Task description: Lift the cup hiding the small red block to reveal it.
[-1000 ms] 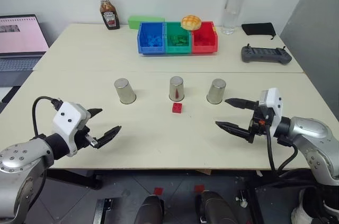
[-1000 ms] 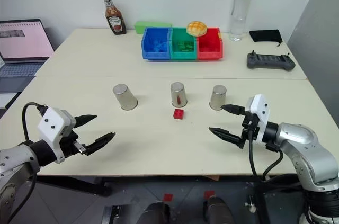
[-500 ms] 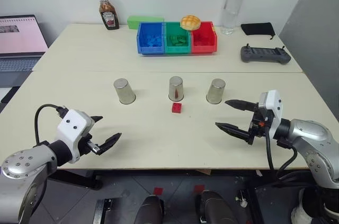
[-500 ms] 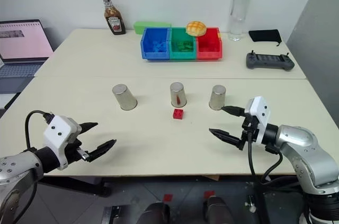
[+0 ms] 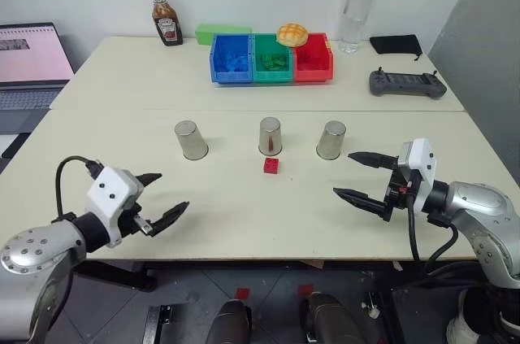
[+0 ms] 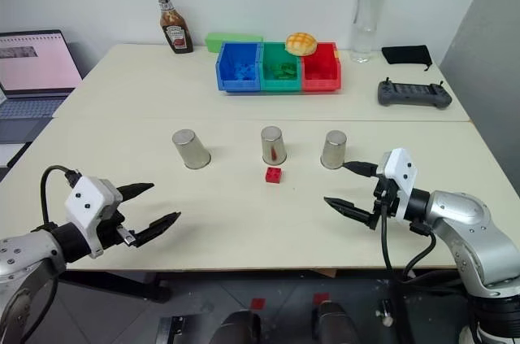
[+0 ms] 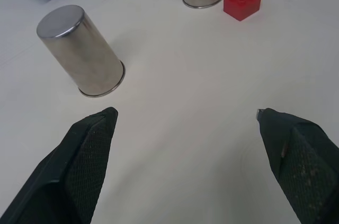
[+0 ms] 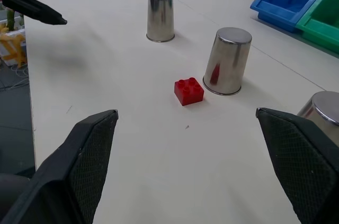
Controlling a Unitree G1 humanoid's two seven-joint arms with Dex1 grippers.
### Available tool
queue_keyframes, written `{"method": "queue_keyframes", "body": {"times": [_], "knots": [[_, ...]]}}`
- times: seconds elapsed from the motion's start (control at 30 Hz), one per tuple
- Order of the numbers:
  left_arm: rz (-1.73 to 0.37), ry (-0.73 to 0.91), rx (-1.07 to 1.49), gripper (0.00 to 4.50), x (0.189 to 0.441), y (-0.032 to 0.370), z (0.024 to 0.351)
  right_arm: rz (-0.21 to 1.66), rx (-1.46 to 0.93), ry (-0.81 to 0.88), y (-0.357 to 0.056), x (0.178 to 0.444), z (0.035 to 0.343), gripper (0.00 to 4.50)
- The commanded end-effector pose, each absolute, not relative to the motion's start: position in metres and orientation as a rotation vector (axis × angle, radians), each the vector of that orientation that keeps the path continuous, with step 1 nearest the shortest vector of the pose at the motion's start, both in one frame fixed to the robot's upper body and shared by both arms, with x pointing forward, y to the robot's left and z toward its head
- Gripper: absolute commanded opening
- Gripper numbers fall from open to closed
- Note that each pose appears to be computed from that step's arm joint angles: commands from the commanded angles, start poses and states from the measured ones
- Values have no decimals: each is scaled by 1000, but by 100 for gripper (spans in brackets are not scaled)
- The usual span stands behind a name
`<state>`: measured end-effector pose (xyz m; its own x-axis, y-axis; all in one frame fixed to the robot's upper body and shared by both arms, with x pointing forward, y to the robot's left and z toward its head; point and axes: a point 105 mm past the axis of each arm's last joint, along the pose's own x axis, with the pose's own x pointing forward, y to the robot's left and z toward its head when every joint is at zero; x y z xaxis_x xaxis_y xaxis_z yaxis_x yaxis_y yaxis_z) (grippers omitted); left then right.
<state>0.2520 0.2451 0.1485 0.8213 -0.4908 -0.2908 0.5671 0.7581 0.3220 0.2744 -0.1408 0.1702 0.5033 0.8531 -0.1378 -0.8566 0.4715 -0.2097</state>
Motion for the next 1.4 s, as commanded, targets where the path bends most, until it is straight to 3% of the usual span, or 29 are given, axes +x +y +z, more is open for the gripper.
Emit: {"method": "queue_keyframes", "body": {"times": [0.03, 1.4], "knots": [[-582, 147, 430, 450, 254, 246, 160, 1058, -290, -32, -138, 272, 177, 445], [-602, 156, 435, 450, 257, 243, 162, 1093, -310, -19, -136, 264, 170, 445]]}}
